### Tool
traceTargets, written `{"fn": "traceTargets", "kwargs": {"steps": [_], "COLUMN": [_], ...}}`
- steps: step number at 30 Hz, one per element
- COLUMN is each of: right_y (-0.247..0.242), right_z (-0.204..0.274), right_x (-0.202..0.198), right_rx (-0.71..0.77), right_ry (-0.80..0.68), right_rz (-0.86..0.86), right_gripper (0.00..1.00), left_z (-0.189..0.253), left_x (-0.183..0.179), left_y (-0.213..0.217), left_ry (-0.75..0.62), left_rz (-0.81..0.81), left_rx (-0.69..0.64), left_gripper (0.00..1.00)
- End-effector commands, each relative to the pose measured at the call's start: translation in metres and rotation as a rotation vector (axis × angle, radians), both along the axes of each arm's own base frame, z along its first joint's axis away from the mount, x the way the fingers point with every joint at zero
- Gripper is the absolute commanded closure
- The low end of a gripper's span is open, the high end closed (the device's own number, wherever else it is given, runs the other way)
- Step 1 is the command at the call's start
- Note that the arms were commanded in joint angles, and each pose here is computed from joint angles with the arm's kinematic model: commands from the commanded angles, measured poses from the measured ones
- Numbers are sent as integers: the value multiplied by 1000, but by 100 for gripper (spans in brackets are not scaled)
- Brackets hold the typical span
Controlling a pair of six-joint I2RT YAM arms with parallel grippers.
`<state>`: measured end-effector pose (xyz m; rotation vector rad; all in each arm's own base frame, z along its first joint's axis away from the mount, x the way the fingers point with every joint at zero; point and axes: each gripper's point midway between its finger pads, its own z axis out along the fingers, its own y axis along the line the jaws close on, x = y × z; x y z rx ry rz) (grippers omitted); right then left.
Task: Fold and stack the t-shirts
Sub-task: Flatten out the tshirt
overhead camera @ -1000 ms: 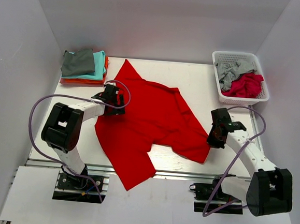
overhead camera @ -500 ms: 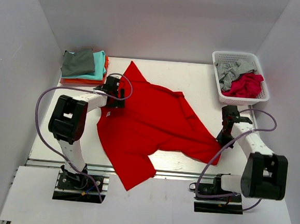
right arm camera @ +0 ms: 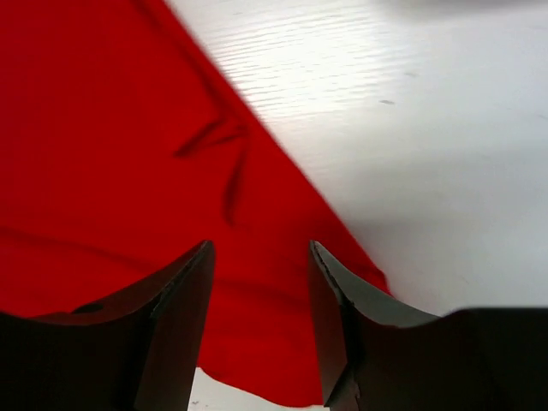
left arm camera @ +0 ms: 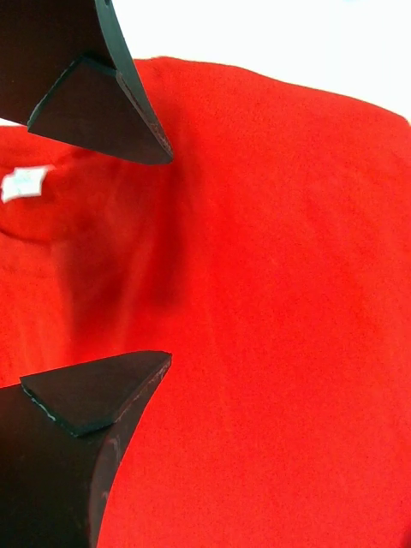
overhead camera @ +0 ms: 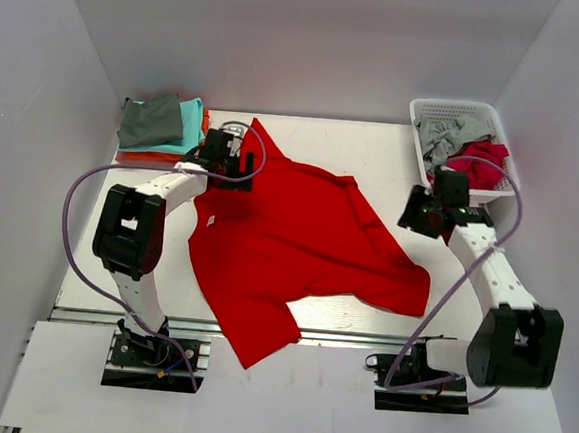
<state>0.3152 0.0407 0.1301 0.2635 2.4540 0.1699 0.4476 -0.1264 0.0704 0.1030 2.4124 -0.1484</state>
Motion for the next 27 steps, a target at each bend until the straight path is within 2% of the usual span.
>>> {"fn": "traceTargets", "kwargs": {"steps": [1, 3, 4, 5, 11, 17, 27], "right_y": [48, 66, 74, 80, 107, 105, 97], "right_z": [-7, 1, -14, -7, -41, -66, -72], "right_x": [27, 42, 45, 56, 81, 80, 59], "right_rx": [108, 139, 153, 155, 190, 159, 109], "right_ry": [-17, -57, -15, -44, 38, 135, 177], "right_rz": [210, 268, 287, 302, 340, 281, 238], "right_gripper": [47, 47, 47, 47, 47, 47, 44], "left_z": [31, 24, 19, 15, -16, -29, -37], "left_x": [22, 23, 22, 23, 17, 13, 7], "left_y": [-28, -33, -34, -36, -38, -36, -30], "left_ry": [-83, -65, -50, -47, 23, 51, 74], "left_rz": [-78, -96, -88, -87, -81, -66, -51], "left_rx": [-103, -118, -122, -134, -145, -138, -116], "left_gripper": [0, 0, 0, 0, 0, 0, 0]}}
